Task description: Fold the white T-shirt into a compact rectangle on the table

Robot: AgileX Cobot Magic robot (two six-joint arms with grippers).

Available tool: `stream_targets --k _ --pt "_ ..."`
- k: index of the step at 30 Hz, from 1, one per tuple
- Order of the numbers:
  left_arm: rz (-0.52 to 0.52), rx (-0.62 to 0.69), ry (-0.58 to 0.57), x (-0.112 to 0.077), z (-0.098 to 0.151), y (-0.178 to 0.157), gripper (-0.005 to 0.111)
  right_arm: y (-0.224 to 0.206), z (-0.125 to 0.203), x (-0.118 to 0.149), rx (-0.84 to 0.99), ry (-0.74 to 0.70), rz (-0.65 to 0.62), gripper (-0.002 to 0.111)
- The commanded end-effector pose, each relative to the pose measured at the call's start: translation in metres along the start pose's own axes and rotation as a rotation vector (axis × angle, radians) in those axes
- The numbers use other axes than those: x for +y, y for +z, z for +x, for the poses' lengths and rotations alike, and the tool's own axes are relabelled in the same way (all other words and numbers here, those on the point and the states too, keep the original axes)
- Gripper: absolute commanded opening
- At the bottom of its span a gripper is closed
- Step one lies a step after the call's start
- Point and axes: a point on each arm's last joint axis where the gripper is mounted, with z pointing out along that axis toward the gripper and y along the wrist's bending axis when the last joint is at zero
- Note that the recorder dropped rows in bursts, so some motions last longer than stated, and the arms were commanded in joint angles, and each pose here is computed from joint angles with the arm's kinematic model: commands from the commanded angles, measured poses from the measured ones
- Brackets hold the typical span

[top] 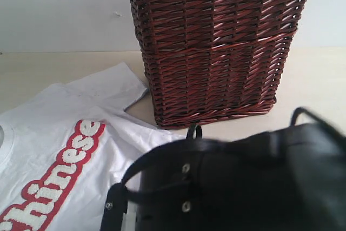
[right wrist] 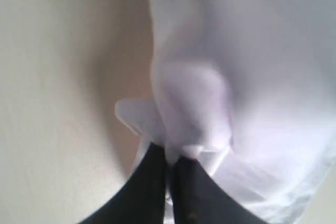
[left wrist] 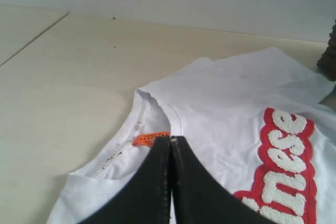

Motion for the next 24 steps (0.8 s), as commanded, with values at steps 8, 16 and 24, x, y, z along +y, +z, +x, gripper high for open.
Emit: stream_targets --k 8,16,24 --pt "0.0 -0.015 -0.005 0.0 -0.001 -0.001 0.0 -0.1 0.022 0.001 -0.278 -0.162 -0.226 0.0" --pt "0.0 -0.015 -0.005 0.0 -0.001 -0.001 0.0 -0.087 0.028 -0.003 -0.164 -0.093 -0.174 0.003" --pt "0.0 -0.015 -0.005 0.0 -0.001 -0.001 0.0 -0.066 0.025 -0.024 -0.049 0.007 0.094 0.048"
